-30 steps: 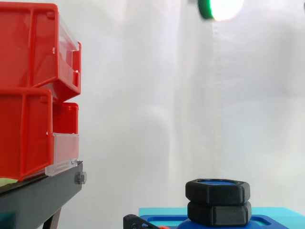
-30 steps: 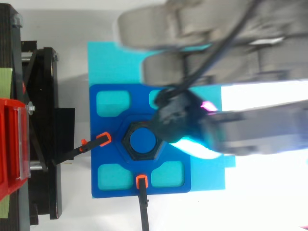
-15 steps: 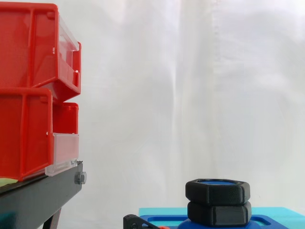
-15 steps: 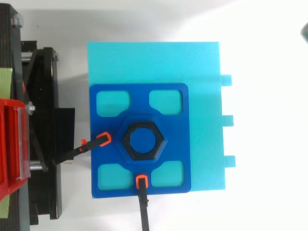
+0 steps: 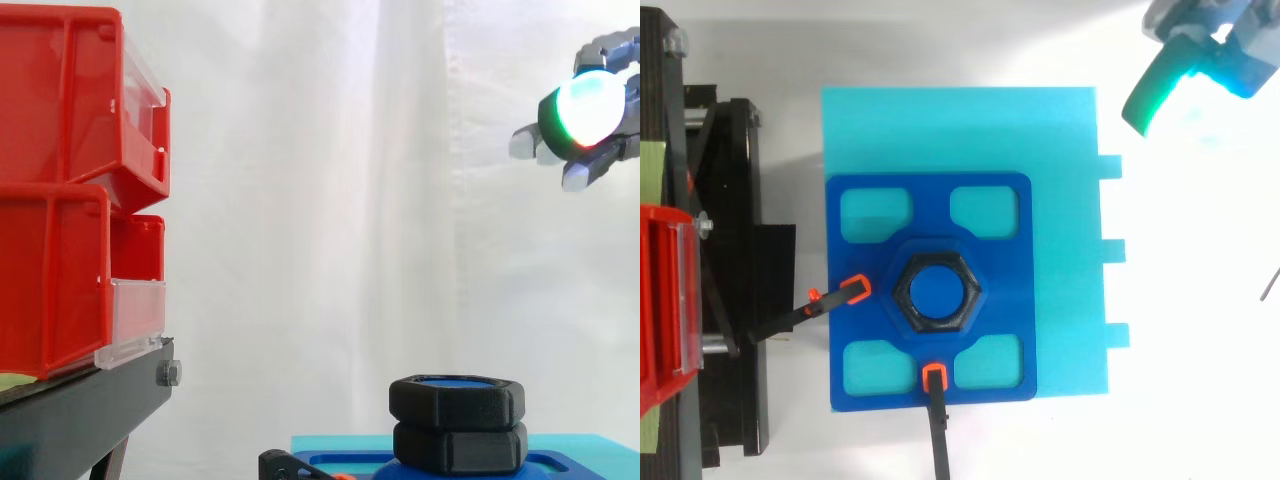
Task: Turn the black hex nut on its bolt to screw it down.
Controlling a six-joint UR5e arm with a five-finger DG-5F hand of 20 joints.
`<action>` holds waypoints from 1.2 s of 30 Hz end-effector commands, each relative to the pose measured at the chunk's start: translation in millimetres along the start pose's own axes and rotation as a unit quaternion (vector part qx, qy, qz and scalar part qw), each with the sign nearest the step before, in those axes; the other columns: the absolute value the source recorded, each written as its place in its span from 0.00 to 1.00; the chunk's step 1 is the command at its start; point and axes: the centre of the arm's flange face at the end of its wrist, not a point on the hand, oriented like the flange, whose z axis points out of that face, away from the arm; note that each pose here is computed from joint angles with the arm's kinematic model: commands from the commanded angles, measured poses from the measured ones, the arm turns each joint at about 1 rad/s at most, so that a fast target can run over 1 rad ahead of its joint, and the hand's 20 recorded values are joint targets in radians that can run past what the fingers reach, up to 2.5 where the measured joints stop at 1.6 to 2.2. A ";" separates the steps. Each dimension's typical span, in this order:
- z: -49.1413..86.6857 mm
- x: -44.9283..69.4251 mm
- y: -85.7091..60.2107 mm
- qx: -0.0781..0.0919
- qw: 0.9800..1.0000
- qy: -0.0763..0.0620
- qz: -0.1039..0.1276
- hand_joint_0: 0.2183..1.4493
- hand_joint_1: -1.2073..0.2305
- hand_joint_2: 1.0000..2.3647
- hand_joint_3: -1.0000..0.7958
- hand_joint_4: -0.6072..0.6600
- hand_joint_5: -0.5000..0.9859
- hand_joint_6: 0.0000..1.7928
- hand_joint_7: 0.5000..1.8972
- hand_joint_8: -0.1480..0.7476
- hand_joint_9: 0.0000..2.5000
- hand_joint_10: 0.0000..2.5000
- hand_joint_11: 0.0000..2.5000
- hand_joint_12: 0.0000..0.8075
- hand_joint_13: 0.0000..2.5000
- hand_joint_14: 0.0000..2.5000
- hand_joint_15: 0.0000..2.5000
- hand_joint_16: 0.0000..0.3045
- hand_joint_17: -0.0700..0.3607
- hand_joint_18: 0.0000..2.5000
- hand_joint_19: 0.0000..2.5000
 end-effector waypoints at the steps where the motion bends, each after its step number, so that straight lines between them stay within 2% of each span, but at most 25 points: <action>1: -1.0 2.0 -1.4 0.005 1.000 0.005 0.002 0.18 0.52 0.00 0.28 0.69 0.22 0.28 0.22 0.51 0.14 0.00 0.05 0.40 0.07 0.00 0.01 0.18 0.45 0.12 0.18; 3: -1.1 2.1 -1.5 0.005 1.000 0.005 0.002 0.19 0.52 0.00 0.28 0.68 0.22 0.28 0.20 0.47 0.10 0.00 0.04 0.39 0.04 0.00 0.00 0.18 0.44 0.10 0.18; 5: -2.2 2.4 -1.2 0.006 1.000 0.009 0.003 0.19 0.54 0.00 0.28 0.64 0.19 0.28 0.17 0.40 0.00 0.00 0.00 0.36 0.00 0.00 0.00 0.16 0.42 0.01 0.20; 12: -9.5 7.6 -4.5 0.029 0.999 0.037 0.006 0.20 0.55 0.00 0.28 0.62 0.16 0.28 0.11 0.40 0.00 0.00 0.00 0.38 0.00 0.00 0.00 0.16 0.41 0.00 0.16; 15: -11.4 8.9 -5.3 0.034 0.998 0.044 0.007 0.19 0.59 0.00 0.28 0.61 0.15 0.28 0.10 0.39 0.00 0.00 0.00 0.40 0.00 0.00 0.00 0.16 0.42 0.00 0.16; 19: -11.7 9.1 -5.5 0.035 0.998 0.045 0.007 0.17 0.66 0.00 0.28 0.61 0.15 0.28 0.07 0.39 0.00 0.00 0.00 0.42 0.00 0.00 0.01 0.17 0.43 0.00 0.16; 25: -11.7 9.1 -5.5 0.035 0.998 0.045 0.007 0.18 0.70 0.00 0.28 0.58 0.14 0.28 0.06 0.37 0.00 0.00 0.00 0.40 0.00 0.00 0.01 0.16 0.42 0.00 0.17; 29: -11.7 9.1 -5.5 0.035 0.998 0.045 0.007 0.18 0.77 0.00 0.28 0.53 0.14 0.28 0.06 0.32 0.00 0.00 0.00 0.37 0.00 0.00 0.02 0.15 0.40 0.00 0.17; 36: -12.1 9.7 -5.8 0.035 0.998 0.045 0.007 0.19 0.80 0.00 0.28 0.54 0.13 0.28 0.00 0.31 0.00 0.00 0.00 0.36 0.00 0.00 0.01 0.15 0.40 0.00 0.17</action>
